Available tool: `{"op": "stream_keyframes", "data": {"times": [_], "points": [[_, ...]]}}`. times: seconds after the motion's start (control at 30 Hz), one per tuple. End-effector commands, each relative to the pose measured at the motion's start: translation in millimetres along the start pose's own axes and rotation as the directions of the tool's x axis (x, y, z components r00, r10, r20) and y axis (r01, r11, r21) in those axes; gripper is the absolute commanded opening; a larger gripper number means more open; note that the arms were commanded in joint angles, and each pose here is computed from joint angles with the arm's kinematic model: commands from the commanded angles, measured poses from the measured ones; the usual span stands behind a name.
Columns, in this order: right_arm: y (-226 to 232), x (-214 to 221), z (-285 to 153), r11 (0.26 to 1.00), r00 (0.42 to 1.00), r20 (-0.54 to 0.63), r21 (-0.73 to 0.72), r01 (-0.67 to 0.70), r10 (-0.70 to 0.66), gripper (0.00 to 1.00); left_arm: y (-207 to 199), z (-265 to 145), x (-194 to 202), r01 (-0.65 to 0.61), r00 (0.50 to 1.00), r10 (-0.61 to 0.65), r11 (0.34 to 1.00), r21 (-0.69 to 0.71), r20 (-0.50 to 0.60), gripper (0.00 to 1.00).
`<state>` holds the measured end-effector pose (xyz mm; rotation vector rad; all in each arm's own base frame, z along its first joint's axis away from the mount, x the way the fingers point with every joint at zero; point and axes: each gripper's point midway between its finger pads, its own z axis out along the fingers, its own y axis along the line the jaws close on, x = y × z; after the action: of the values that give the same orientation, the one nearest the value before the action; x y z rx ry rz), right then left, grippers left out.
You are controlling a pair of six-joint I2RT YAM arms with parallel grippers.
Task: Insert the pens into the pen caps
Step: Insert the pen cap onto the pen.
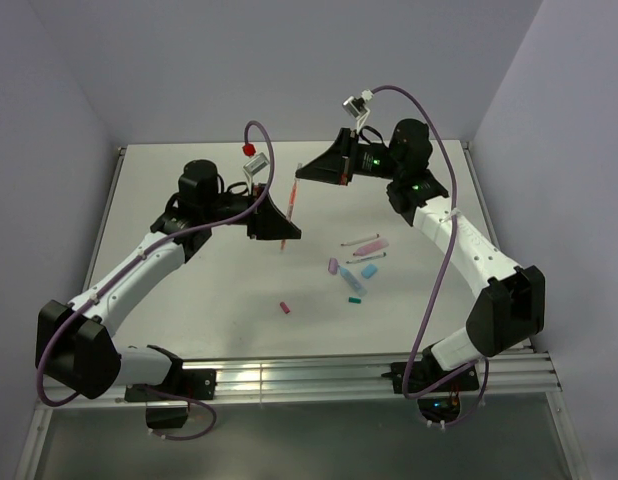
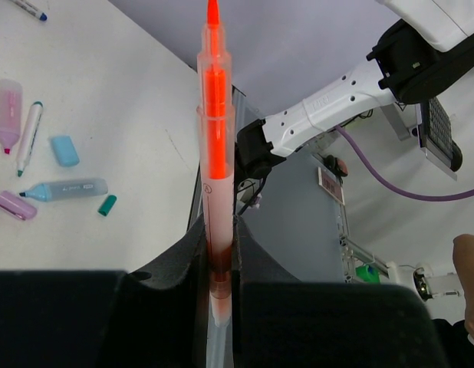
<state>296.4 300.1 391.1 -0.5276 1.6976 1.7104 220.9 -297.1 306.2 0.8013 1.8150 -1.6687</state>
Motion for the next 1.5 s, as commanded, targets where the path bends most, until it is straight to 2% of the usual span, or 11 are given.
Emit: {"op": "stream_keyframes", "data": {"times": [0.0,0.6,1.1,1.47], "points": [[16,1,0,0.998,0.998,-0.001,-0.029,0.063,-0.063,0.0,-10,-2,-8,-0.066,0.998,0.065,0.997,0.03,0.027,0.0],[17,-15,-2,0.997,0.997,0.031,-0.012,0.076,-0.075,0.0,-11,-5,-3,-0.058,0.998,0.057,0.998,0.03,0.029,0.0],[7,-1,-2,0.999,0.999,0.007,-0.001,0.054,-0.054,0.0,-11,-3,-6,-0.061,0.998,0.06,0.998,0.034,0.029,0.0],[-2,-7,2,0.998,0.998,0.014,0.019,0.057,-0.057,0.0,-13,-4,-4,-0.053,0.998,0.052,0.998,0.038,0.032,0.0]]}}
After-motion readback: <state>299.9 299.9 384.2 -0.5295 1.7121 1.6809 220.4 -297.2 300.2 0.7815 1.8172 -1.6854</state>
